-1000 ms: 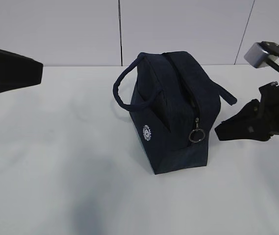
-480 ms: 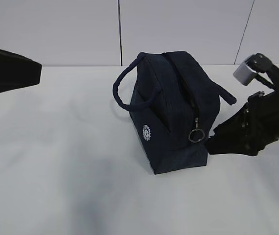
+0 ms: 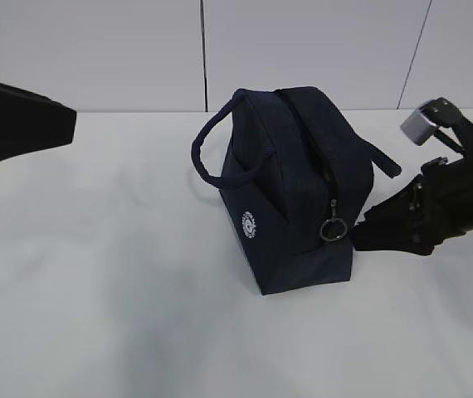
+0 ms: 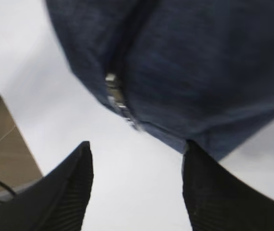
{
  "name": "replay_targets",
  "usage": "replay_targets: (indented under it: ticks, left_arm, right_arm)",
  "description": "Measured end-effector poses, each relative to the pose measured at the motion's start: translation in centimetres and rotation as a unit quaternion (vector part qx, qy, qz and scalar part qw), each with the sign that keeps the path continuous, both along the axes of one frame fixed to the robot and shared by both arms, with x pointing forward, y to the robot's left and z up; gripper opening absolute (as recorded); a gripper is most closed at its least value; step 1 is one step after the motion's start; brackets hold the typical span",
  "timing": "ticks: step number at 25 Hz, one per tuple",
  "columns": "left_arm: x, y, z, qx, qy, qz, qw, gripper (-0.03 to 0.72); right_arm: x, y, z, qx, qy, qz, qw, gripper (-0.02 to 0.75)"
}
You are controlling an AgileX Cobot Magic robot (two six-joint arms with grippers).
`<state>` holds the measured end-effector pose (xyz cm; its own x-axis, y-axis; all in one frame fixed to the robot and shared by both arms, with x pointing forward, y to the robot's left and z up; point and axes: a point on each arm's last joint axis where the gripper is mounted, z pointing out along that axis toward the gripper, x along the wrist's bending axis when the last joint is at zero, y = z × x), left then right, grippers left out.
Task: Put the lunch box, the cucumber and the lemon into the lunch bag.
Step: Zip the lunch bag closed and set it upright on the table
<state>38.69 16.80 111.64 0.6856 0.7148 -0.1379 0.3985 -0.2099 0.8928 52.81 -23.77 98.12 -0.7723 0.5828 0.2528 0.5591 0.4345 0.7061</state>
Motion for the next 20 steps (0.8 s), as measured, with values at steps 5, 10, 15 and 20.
replay_targets:
  ticks: [5, 10, 15, 20]
  left_arm:
    - [0.38, -0.29, -0.44, 0.007, 0.008, 0.000, 1.000, 0.239]
    - [0.58, -0.30, -0.17, -0.003, -0.006, 0.007, 1.000, 0.239]
    - [0.79, -0.35, -0.02, -0.009, -0.016, 0.012, 1.000, 0.239]
    - [0.92, -0.41, -0.12, -0.006, -0.017, 0.012, 1.000, 0.239]
  right_arm:
    - [0.34, -0.74, 0.64, 0.036, -0.023, -0.005, 0.999, 0.448]
    - [0.31, -0.49, 0.56, 0.053, -0.021, 0.006, 0.998, 0.448]
    - [0.02, -0.29, 0.60, 0.063, -0.023, 0.034, 0.997, 0.447]
    - [0.04, -0.23, 0.20, 0.066, -0.016, 0.042, 0.997, 0.446]
